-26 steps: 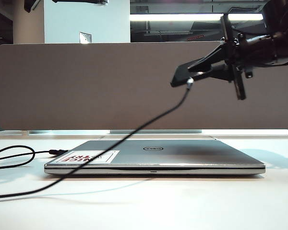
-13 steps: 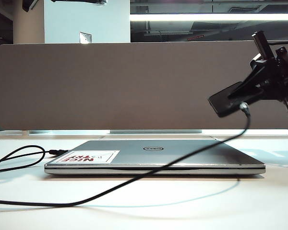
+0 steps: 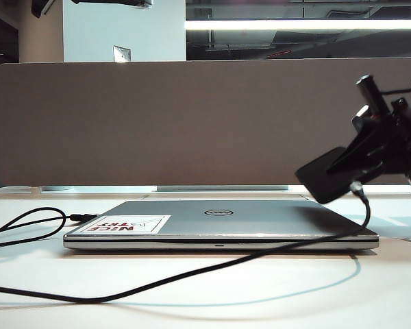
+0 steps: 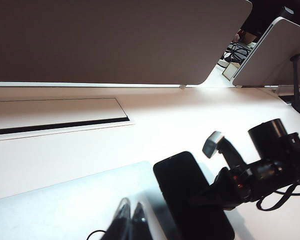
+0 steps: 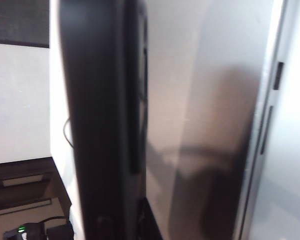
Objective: Pick up the charging cable and the phone, plug the charging cable into the charging port on the phone, and finally place them back on the table.
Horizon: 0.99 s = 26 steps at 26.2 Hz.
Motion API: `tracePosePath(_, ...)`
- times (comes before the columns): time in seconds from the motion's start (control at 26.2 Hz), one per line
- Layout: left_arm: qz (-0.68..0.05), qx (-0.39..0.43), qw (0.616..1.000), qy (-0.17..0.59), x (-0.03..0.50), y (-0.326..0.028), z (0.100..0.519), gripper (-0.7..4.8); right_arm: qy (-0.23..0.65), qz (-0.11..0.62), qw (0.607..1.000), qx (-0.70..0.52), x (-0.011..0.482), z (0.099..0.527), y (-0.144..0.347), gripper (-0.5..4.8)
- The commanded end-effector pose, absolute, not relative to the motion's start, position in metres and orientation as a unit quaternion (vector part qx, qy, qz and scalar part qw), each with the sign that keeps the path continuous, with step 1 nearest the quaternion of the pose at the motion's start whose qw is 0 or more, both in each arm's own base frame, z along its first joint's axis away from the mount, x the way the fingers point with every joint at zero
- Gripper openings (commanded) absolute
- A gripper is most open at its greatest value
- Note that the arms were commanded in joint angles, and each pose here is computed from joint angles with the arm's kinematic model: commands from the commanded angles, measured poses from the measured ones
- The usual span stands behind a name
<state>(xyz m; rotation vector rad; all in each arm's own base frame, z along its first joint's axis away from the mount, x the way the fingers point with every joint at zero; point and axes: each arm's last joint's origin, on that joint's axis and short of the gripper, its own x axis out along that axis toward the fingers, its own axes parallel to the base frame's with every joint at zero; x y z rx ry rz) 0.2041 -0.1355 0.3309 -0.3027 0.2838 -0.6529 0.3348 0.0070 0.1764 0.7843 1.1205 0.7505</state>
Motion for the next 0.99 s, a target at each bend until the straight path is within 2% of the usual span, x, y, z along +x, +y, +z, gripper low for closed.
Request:
tracePosePath(0.04,-0.321,-0.147,0.926,0.132,0.203,-0.135,0.333,-0.06,0.497,0.358,0.707,0.353,0.338,0.174,0.009,-0.05)
tracePosePath(0.15,-0.321,-0.147,0.926,0.132,0.203,-0.135,0.333,-0.06,0.509,0.346,0.706,0.351,0.341,0.163,0.01,-0.05)
tracePosePath(0.34,-0.321,-0.147,0.926,0.132,0.203,-0.135,0.333,-0.06,0.519,0.307,0.729,0.325,0.343,0.159,0.01,0.01)
tracePosePath(0.42,-0.321,-0.147,0.926,0.132,0.203,-0.135,0.333,-0.06,0.518,0.307,0.73,0.325,0.344,0.16,0.01,0.81)
tracePosePath(0.46,-0.321,-0.147,0.926,0.132,0.203,-0.135,0.333,-0.06,0.518,0.307,0.73,0.324,0.344,0.16,0.01,1.57)
tracePosePath(0.5,-0.321,-0.147,0.926,0.132,0.203,-0.135,0.333,-0.06,0.518,0.307,0.73,0.324,0.344,0.16,0.01,2.04)
tracePosePath(0.53,-0.321,-0.147,0.926,0.132,0.203,-0.135,0.333,-0.06,0.518,0.307,0.729,0.325,0.344,0.16,0.01,2.24)
tracePosePath(0.69,-0.321,-0.147,0.926,0.132,0.203,-0.135,0.333,-0.06,0.519,0.297,0.736,0.318,0.345,0.161,0.009,2.28)
tracePosePath(0.8,-0.321,-0.147,0.926,0.132,0.203,-0.135,0.333,-0.06,0.52,0.288,0.745,0.302,0.349,0.169,0.009,2.53)
tracePosePath(0.99,-0.321,-0.147,0.926,0.132,0.203,-0.135,0.333,-0.06,0.534,0.259,0.766,0.247,0.355,0.189,0.006,2.53)
